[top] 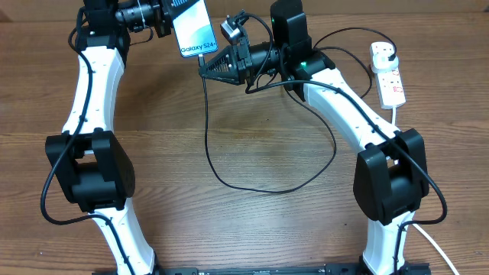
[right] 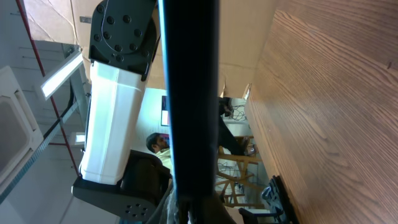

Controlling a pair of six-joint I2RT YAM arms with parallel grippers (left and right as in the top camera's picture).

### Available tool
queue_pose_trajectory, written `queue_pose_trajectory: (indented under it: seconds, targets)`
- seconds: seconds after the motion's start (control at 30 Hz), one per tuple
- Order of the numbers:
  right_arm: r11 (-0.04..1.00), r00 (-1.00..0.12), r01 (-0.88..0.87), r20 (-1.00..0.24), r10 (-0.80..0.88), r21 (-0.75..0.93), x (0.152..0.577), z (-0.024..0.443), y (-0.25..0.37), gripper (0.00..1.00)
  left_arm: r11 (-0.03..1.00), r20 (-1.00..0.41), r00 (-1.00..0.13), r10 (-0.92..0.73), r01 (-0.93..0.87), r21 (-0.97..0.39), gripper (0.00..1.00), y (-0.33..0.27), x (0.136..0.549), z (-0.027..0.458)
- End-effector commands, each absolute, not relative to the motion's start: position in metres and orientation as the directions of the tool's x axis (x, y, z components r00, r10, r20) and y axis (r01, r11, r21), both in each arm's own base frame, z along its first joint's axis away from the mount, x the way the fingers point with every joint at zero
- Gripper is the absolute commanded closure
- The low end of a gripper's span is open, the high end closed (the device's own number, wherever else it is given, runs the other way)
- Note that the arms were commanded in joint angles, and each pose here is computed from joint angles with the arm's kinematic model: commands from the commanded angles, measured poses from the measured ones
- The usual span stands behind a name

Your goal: Plug charger to phone and switch on socket

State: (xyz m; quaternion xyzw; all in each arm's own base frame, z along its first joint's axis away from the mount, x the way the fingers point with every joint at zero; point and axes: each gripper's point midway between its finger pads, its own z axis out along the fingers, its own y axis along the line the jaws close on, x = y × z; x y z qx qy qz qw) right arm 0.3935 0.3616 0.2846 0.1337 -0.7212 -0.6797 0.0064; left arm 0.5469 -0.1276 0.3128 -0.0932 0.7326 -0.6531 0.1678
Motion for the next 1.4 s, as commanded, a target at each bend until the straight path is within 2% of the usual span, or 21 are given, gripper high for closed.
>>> queue_pose_trajectory:
  seconds: [0.0,0.4,1.0,1.07,1.17,1.27,1.37]
  targets:
    - [0.064,-0.974,-0.184,-0.173,-0.147,0.981,0.408,0.280,0.357,0.96,0.107,-0.136,-0.948,-0.287,0.110,-0.988,0.96,-0.139,0.536,0.319]
    - [0.090,-0.980,-0.185,-0.178,-0.084,0.979,0.423,0.278,0.350,0.96,0.086,-0.170,-0.963,-0.207,0.155,-0.984,0.96,-0.146,0.522,0.322]
    - [0.090,-0.978,-0.200,-0.193,-0.079,0.976,0.424,0.278,0.351,0.96,0.088,-0.187,-0.962,-0.198,0.173,-0.981,0.96,-0.150,0.521,0.321]
    - [0.088,-0.975,-0.213,-0.205,-0.089,0.973,0.423,0.277,0.351,0.89,0.090,-0.188,-0.960,-0.207,0.173,-0.981,0.96,-0.145,0.522,0.321]
    - [0.086,-0.972,-0.220,-0.211,-0.105,0.972,0.420,0.275,0.350,0.74,0.096,-0.197,-0.955,-0.224,0.179,-0.979,0.96,-0.135,0.525,0.321]
    - [0.075,-0.965,-0.240,-0.230,-0.123,0.968,0.417,0.276,0.350,0.65,0.102,-0.206,-0.948,-0.241,0.187,-0.977,0.96,-0.125,0.527,0.321]
    - [0.066,-0.963,-0.244,-0.233,-0.136,0.968,0.414,0.277,0.349,0.61,0.105,-0.207,-0.944,-0.256,0.186,-0.977,0.96,-0.117,0.529,0.321]
